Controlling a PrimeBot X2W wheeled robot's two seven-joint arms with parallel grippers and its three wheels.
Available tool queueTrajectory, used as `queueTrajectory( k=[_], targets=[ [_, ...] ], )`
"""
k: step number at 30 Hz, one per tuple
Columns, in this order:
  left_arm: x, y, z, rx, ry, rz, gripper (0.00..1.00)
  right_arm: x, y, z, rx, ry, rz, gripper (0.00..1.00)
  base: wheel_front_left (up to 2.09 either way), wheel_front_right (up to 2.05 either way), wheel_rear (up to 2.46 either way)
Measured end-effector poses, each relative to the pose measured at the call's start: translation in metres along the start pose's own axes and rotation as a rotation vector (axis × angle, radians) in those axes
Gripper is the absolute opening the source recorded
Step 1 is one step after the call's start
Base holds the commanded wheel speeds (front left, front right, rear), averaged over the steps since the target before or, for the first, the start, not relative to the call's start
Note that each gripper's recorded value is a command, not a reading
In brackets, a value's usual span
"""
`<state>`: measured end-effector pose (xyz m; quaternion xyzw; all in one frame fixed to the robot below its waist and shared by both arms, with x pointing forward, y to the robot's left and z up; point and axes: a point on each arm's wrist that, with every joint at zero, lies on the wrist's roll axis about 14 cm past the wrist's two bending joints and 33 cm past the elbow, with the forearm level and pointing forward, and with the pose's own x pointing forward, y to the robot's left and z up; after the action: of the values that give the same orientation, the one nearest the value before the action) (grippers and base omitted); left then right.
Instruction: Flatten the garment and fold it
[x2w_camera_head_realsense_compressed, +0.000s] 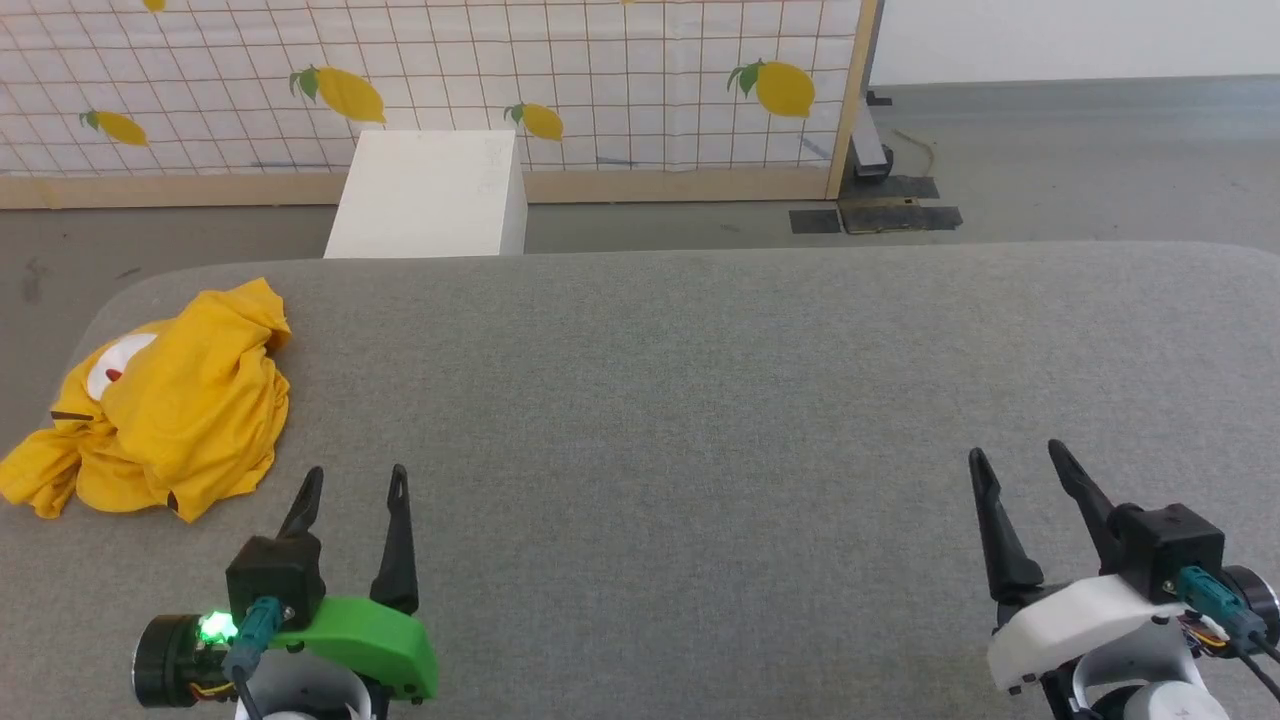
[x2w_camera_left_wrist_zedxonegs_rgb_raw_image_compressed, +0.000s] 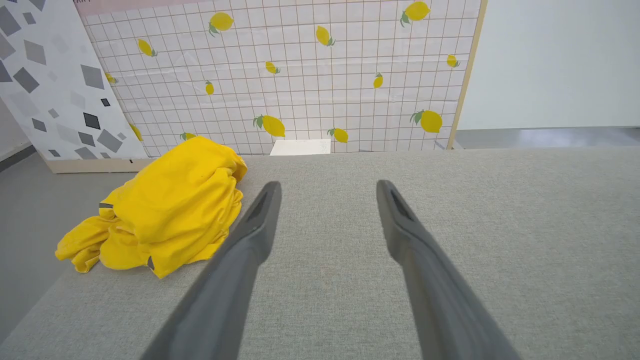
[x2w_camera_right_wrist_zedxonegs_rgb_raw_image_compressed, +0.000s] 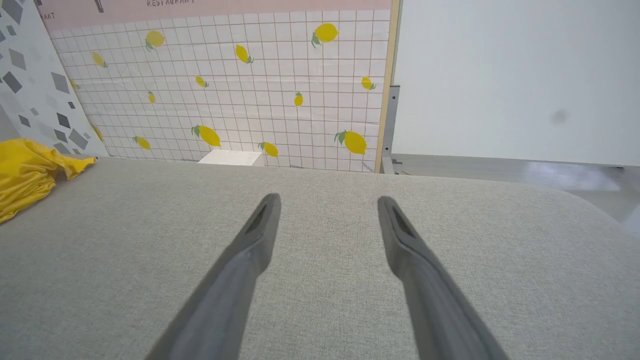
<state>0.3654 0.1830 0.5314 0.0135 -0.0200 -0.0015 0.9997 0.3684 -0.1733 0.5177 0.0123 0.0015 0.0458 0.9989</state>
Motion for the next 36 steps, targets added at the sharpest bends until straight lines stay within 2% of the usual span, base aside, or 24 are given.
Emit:
queueTrajectory(
  k=[36],
  targets=[
    [-0.009,0.011,0.009,-0.013,-0.071,0.018,1.00,-0.004,-0.029,0.011,0.027,-0.079,-0.087,1.00,0.00,0.00,0.00]
  ],
)
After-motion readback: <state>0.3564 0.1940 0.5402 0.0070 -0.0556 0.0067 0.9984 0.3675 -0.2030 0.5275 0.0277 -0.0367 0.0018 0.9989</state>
